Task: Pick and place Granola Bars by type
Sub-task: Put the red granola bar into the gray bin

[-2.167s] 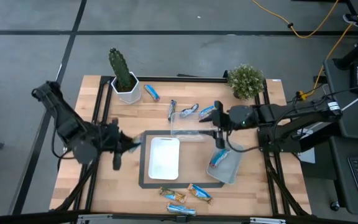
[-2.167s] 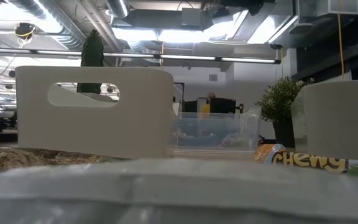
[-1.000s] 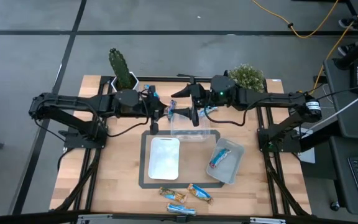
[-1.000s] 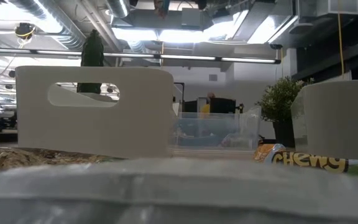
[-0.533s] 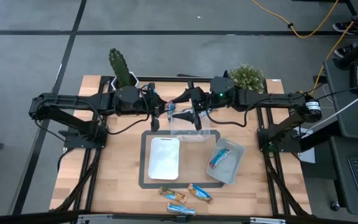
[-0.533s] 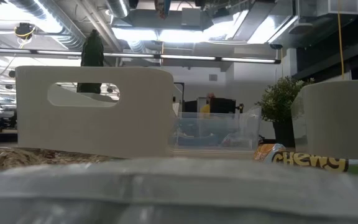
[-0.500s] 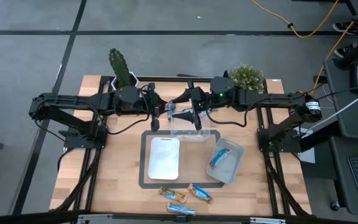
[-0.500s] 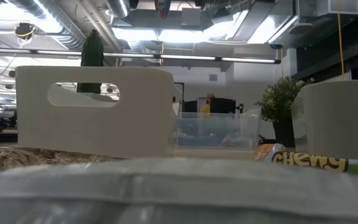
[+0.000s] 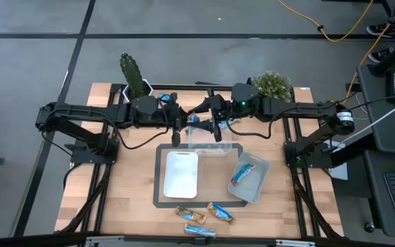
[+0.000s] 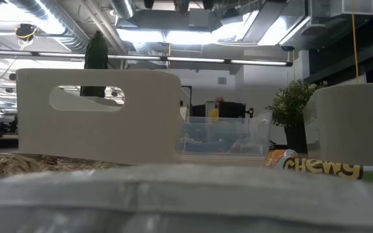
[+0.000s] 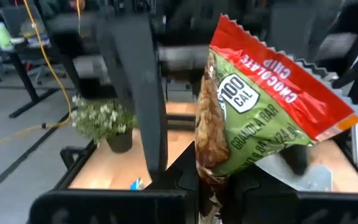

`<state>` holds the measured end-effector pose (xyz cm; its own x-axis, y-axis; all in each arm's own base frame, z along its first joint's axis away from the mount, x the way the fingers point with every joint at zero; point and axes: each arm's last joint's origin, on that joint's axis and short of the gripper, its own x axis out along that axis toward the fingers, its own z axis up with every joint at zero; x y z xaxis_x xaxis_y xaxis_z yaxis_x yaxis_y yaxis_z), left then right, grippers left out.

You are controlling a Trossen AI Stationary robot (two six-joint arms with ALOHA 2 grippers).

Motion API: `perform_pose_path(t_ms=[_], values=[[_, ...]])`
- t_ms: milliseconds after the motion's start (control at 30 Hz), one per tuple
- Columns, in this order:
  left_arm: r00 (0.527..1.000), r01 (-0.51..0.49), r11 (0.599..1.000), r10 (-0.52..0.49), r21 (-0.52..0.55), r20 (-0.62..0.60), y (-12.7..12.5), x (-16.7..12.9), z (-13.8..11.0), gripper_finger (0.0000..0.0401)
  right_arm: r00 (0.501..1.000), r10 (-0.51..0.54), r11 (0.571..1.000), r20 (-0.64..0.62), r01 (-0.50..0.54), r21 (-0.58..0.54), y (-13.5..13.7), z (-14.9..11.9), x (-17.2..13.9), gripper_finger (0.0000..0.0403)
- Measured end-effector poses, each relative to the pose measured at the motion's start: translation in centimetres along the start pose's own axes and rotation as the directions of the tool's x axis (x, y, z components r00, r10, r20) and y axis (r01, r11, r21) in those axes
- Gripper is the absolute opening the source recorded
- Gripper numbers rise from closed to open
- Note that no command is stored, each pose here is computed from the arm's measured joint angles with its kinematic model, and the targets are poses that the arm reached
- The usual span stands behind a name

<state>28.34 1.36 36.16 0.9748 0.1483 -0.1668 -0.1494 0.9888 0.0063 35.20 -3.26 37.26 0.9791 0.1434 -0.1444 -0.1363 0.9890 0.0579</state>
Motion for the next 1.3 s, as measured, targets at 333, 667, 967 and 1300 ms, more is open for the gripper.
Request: perform_pose_path(t_ms=[333,667,967,1300], values=[[1.0,0.004,1.0,-0.004,0.006,-0.012,0.0,-0.2,0.4,0.0021,1.0,-0.001,1.0,-0.002,0.001,-0.009,0.0,0.0,0.0,0.0139],[0.997,0.009,1.0,-0.009,0.007,-0.073,0.0,-0.3,-0.1,0.0016,1.0,-0.001,1.0,-0.013,0.001,-0.004,0.0,-0.3,0.1,0.0124],[0.994,0.032,0.999,-0.033,-0.014,-0.107,-0.1,-0.3,-0.4,0.0011,1.0,0.002,1.0,-0.013,-0.002,0.008,0.1,-0.3,0.2,0.0145],[0.983,0.026,1.0,-0.027,-0.011,-0.179,-0.1,0.2,-1.5,0.0007,0.993,0.039,0.999,0.112,-0.039,-0.003,0.6,1.3,-0.1,0.0144]])
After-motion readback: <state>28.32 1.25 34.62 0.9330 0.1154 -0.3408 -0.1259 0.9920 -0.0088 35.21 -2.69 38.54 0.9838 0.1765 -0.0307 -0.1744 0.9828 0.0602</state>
